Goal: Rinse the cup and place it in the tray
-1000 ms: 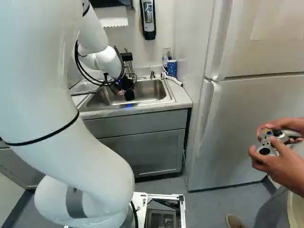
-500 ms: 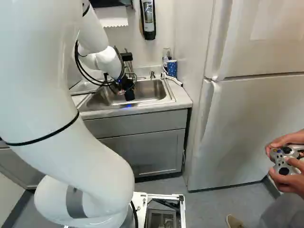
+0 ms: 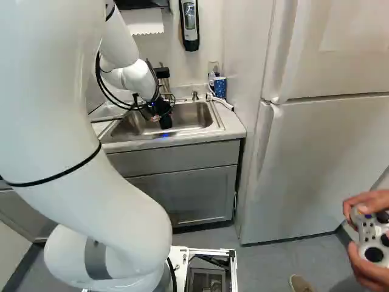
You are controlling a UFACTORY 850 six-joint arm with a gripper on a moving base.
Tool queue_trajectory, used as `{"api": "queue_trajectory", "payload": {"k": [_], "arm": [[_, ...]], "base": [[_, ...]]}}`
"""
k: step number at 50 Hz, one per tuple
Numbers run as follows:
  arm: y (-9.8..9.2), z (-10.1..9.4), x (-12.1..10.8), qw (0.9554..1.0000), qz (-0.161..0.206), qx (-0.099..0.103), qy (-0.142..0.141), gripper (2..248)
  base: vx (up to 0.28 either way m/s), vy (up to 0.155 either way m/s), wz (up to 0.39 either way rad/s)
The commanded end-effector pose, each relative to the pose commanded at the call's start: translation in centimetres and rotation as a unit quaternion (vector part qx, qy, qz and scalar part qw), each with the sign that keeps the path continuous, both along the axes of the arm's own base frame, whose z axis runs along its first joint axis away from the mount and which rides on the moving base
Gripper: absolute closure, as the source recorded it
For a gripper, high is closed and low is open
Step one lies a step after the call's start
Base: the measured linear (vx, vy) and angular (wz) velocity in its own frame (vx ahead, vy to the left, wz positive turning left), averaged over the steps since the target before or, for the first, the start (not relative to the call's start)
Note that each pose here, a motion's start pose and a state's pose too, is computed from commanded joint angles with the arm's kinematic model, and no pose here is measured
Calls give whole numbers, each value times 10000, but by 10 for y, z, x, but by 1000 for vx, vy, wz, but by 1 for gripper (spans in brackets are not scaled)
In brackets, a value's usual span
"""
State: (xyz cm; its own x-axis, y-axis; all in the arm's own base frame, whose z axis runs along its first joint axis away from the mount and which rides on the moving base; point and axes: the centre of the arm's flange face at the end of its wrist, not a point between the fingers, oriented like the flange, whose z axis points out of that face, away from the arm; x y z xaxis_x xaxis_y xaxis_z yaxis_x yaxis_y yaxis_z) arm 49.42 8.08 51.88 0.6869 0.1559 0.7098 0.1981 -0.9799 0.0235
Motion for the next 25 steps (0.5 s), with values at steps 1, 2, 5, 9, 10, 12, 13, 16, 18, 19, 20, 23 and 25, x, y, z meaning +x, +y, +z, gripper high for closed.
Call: {"api": "queue_trajectory", "payload": {"k": [1, 2, 5, 9, 10, 12, 13, 16, 18, 19, 20, 23, 25], "arm": [[0, 0, 0, 10000, 0, 0, 0, 139], [0, 0, 0, 10000, 0, 0, 0, 139], [0, 0, 0, 10000, 0, 0, 0, 139], [0, 0, 0, 10000, 0, 0, 0, 139], [0, 0, 0, 10000, 0, 0, 0, 139], [0, 0, 0, 10000, 0, 0, 0, 139], [0, 0, 0, 10000, 0, 0, 0, 139], [0, 0, 0, 10000, 0, 0, 0, 139], [0, 0, 0, 10000, 0, 0, 0, 139], [0, 0, 0, 10000, 0, 0, 0, 139], [0, 0, 0, 10000, 0, 0, 0, 139], [0, 0, 0, 10000, 0, 0, 0, 139], [0, 0, 0, 10000, 0, 0, 0, 139]], "base": [[0, 0, 0], [0, 0, 0], [0, 0, 0], [0, 0, 0], [0, 0, 0], [0, 0, 0], [0, 0, 0], [0, 0, 0], [0, 0, 0], [0, 0, 0], [0, 0, 0], [0, 0, 0], [0, 0, 0]]}}
